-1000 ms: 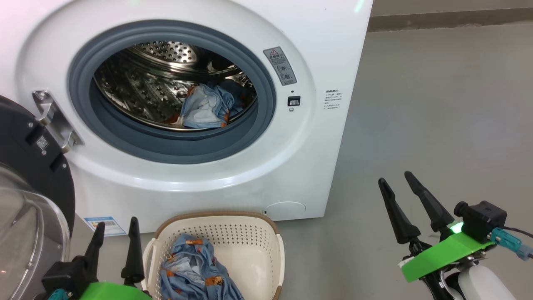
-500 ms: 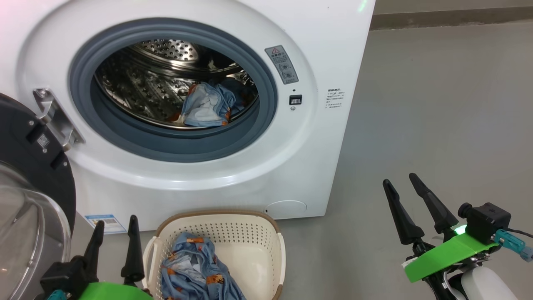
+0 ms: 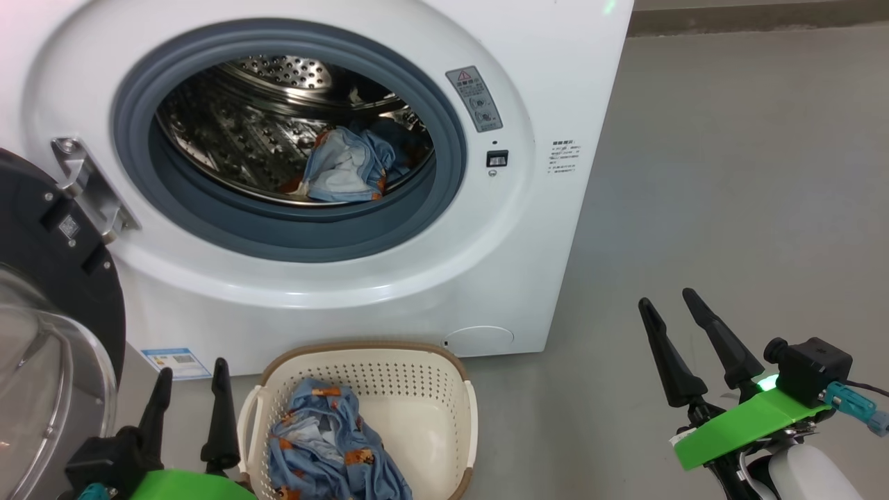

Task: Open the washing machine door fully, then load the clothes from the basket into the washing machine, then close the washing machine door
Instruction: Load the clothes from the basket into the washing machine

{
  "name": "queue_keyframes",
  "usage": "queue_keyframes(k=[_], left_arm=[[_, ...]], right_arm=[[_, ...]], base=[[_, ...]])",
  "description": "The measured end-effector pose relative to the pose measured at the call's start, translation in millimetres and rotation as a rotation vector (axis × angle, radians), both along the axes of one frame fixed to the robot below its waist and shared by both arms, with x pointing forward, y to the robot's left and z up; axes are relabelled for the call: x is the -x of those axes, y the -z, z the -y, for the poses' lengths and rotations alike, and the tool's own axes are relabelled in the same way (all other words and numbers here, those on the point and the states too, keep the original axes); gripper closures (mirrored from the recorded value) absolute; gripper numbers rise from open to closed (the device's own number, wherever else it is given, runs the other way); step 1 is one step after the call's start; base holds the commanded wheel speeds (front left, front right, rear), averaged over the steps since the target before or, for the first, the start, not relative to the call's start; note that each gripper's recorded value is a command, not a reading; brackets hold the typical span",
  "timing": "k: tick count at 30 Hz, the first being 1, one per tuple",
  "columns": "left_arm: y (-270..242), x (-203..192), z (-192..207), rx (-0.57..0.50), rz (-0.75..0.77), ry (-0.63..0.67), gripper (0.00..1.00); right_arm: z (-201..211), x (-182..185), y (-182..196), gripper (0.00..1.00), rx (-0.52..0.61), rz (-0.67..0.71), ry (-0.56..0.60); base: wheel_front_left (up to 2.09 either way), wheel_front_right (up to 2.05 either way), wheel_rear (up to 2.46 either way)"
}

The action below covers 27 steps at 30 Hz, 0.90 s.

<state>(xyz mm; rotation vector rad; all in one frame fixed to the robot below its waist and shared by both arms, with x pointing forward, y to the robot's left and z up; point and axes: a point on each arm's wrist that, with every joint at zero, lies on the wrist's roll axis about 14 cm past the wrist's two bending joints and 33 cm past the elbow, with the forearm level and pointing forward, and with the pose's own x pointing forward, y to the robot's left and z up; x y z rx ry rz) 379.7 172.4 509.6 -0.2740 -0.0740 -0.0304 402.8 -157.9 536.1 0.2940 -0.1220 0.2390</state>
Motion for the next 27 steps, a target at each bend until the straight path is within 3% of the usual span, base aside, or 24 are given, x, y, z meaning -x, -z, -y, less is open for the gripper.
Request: queue_keyframes(k=[17, 27], left_arm=[[49, -32, 14, 0.011, -0.136, 0.042, 0.00], [109, -67, 27, -0.001, -0.294, 0.094, 0.00]], right_arm=[[-2, -26, 9, 0.00, -0.023, -0.018, 0.007], [6, -50, 36, 0.00, -0.028, -0.074, 0.034]], base=[[0.00, 0.00, 0.00], [0.00, 0.00, 0.00]])
